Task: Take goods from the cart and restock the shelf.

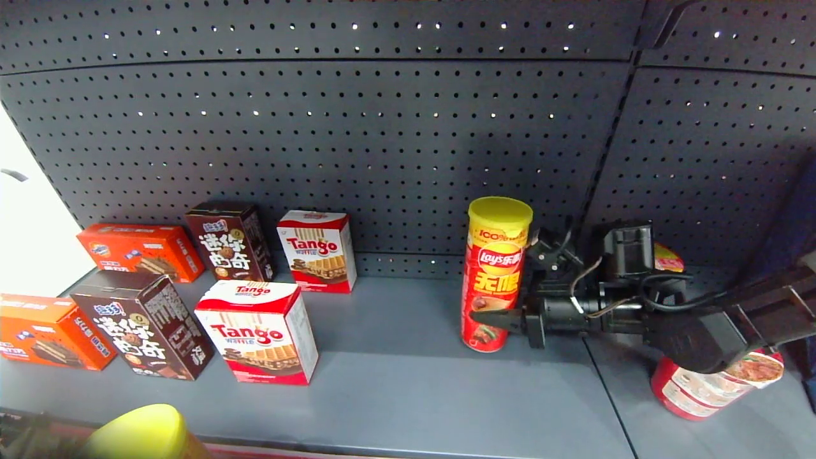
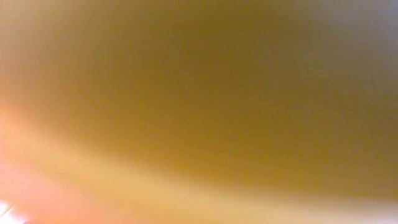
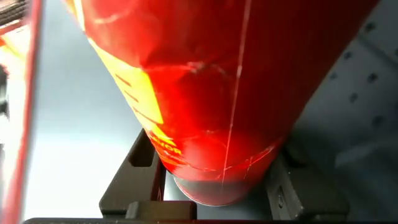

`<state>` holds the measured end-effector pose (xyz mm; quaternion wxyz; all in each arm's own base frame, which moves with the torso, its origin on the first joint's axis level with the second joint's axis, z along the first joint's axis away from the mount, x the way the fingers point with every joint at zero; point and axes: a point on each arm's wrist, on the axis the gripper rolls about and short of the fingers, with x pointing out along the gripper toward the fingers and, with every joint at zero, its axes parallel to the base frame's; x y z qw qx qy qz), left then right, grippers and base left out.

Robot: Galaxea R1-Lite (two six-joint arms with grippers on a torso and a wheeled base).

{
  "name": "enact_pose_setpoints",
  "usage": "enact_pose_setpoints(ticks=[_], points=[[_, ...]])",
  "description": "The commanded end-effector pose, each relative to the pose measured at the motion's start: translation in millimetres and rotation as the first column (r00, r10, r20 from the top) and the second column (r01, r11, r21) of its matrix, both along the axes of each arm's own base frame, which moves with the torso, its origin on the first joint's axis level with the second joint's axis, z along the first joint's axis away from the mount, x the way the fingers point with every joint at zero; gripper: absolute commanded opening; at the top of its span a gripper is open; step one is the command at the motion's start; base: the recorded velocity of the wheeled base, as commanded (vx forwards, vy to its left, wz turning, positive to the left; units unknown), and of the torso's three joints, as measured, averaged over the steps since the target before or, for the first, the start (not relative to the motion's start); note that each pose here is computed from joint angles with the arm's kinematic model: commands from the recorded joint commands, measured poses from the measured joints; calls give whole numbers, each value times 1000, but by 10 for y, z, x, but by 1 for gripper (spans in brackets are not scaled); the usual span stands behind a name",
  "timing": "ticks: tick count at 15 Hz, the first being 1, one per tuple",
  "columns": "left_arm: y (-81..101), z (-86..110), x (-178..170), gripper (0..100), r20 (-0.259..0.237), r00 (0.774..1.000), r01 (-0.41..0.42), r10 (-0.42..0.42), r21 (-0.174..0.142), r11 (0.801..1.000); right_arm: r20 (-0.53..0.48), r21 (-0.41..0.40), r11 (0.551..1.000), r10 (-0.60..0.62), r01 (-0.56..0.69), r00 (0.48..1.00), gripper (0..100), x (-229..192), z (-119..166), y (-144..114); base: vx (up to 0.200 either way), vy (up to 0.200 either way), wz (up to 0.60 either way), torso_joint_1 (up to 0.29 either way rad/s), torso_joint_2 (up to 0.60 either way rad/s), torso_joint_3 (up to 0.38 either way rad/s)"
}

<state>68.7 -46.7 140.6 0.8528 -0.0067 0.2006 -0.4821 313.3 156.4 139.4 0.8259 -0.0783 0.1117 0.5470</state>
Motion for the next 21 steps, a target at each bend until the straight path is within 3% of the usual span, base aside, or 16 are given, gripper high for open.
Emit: enact_pose_setpoints(ticks=[1, 8, 21], points=[[-4, 11, 7, 0, 2, 1000, 1, -1, -1, 1000, 21, 10, 1000, 23, -23, 1000, 0, -411, 184, -108, 0, 0, 0, 0, 0, 0], [-4, 10, 10, 0, 3, 1000, -3, 3, 1, 1000, 25, 1, 997, 73, -73, 997, 0, -954, 158, -100, 0, 0, 0, 0, 0, 0], [-17, 80, 30, 0, 20, 1000, -2, 2, -5, 1000, -25, -31, 993, 117, -118, 993, 0, -957, -80, 66, 0, 0, 0, 0, 0, 0]])
